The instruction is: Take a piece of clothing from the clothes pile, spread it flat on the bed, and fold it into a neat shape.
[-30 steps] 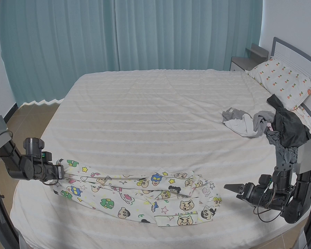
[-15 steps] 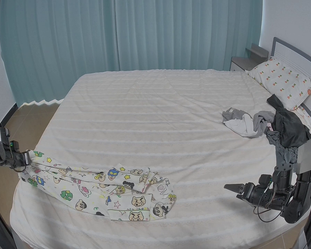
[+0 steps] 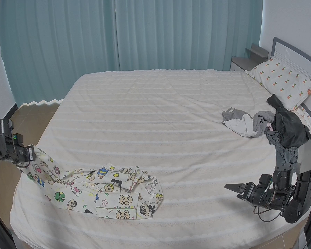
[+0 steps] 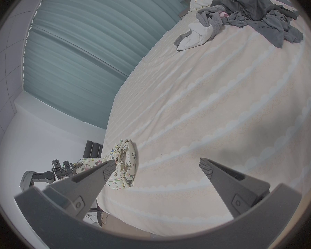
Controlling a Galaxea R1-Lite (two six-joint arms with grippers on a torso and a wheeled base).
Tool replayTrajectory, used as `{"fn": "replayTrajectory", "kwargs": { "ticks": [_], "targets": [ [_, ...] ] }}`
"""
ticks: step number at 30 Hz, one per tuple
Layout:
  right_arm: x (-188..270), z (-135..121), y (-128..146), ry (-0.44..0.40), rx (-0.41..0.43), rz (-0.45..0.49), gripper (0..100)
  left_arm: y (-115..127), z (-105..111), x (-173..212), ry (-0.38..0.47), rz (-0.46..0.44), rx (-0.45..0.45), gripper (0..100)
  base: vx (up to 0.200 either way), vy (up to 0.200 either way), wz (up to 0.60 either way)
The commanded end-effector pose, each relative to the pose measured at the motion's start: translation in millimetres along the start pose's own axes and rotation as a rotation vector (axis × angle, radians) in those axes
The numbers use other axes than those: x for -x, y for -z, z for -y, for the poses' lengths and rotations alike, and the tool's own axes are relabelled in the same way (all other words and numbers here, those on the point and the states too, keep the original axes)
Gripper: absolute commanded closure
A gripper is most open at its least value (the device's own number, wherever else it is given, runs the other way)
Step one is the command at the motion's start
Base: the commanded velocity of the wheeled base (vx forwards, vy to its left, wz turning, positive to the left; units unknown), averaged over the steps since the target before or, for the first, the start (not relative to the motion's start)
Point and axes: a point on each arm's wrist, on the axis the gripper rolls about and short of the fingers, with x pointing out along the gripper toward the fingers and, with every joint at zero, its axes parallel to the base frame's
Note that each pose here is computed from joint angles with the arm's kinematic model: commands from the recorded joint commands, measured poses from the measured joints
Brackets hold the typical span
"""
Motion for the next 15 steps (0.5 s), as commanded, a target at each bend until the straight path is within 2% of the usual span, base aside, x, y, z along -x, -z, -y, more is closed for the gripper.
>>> {"fn": "replayTrajectory", "kwargs": {
  "ticks": [1, 2, 8, 13, 14, 15],
  "targets": [
    [0, -1, -1, -0.008, 0.004, 0.007, 0, 18, 75, 25, 0.081, -0.016, -0.069, 100, 0.000, 0.000, 0.00],
    [0, -1, -1, -0.008, 0.004, 0.007, 0, 24, 93, 26, 0.090, -0.029, -0.085, 100, 0.000, 0.000, 0.00],
    [0, -1, -1, -0.008, 0.003, 0.008, 0, 51, 164, 30, 0.149, -0.077, -0.149, 100, 0.000, 0.000, 0.00],
    [0, -1, -1, -0.007, 0.005, 0.006, 0, 73, 214, 26, 0.213, -0.096, -0.187, 100, 0.000, 0.000, 0.00],
    [0, -1, -1, -0.007, 0.005, 0.006, 0, 73, 214, 26, 0.213, -0.096, -0.187, 100, 0.000, 0.000, 0.00],
    [0, -1, -1, -0.007, 0.005, 0.006, 0, 83, 231, 20, 0.226, -0.084, -0.192, 100, 0.000, 0.000, 0.00]
  ]
}}
